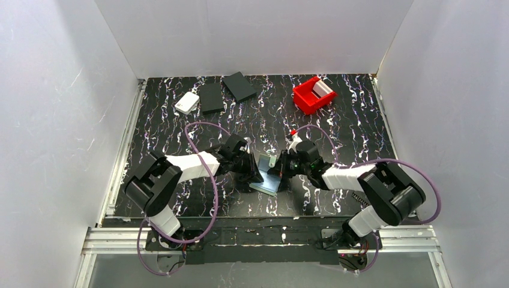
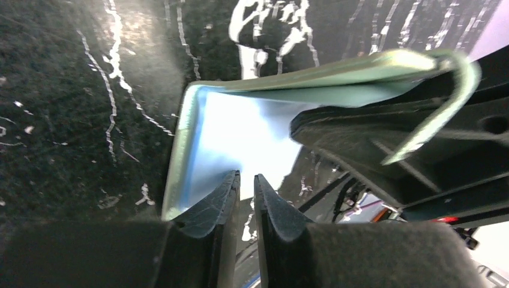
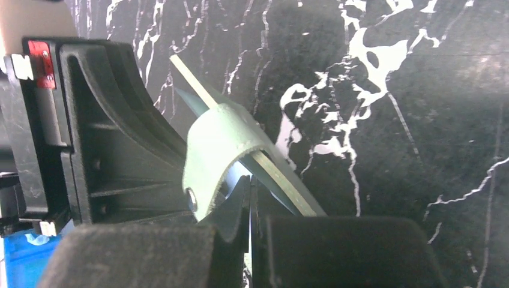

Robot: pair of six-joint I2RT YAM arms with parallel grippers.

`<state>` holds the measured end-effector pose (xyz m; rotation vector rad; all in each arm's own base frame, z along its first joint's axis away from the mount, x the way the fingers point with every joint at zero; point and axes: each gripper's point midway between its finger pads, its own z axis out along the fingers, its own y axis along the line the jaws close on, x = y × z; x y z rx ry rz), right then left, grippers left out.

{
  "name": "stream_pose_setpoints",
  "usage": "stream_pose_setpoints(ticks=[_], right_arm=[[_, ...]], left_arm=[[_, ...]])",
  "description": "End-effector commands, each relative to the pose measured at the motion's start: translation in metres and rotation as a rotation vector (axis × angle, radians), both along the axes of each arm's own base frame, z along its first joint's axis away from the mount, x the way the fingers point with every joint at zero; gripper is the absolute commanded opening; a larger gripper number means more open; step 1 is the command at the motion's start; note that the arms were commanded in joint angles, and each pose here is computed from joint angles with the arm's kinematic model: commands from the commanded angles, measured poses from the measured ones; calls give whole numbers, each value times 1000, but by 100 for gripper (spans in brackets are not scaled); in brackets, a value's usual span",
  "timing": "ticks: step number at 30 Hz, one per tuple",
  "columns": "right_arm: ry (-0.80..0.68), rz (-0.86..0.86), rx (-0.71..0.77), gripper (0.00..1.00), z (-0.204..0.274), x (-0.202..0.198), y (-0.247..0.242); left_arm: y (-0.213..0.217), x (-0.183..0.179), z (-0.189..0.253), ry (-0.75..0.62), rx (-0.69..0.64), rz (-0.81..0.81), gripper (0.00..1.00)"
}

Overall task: Put the credit cards into the card holder
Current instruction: Open the card holder at the center of the board.

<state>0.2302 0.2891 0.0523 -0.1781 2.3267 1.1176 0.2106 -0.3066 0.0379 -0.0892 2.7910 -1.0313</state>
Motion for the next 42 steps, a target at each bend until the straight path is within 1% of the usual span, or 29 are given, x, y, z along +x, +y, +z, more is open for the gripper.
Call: stream_pose_setpoints(ticks=[1, 3, 4, 8, 12, 15, 19, 20, 22, 23, 25, 30, 32, 35, 40, 42], right_arm=[[31, 2, 37, 1, 4, 16, 3], [55, -1, 44, 1, -3, 22, 0], [73, -6, 45, 1, -10, 24, -3], [144, -15, 91, 1, -31, 26, -13], [263, -27, 134, 1, -65, 11, -25], [331, -37, 182, 1, -77, -2, -31], [389, -44, 195, 1, -88, -12, -34], [397, -44, 200, 1, -89, -13, -33], [408, -42, 205, 1, -89, -13, -33], [410, -42, 207, 1, -89, -13, -32], [411, -40, 206, 1, -89, -12, -32], [409, -42, 191, 1, -89, -8, -32], [403, -45, 178, 1, -88, -6, -32], [401, -54, 151, 1, -88, -3, -34], [385, -54, 133, 1, -84, 1, -34], [381, -50, 134, 1, -82, 1, -34]], left_arm=[[4, -2, -12, 8, 45, -25, 13], [9, -6, -19, 21, 63, -25, 13], [16, -12, -25, 45, 98, -28, 13], [29, -21, -41, 73, 166, -47, 13], [37, -32, -57, 112, 193, -58, 10], [43, -37, -64, 122, 208, -59, 9], [47, -39, -62, 110, 219, -72, 9], [44, -38, -57, 101, 203, -79, 10], [32, -33, -41, 79, 143, -110, 17], [20, -27, -25, 49, 84, -135, 19], [0, -18, 4, 17, -18, -188, 22], [-32, 8, 64, -75, -165, -223, 26], [-41, 18, 72, -84, -200, -206, 23], [-48, 29, 64, -59, -196, -165, 15], [-39, 56, 26, -47, -116, -61, 5], [-37, 65, 11, -31, -100, -48, 3]])
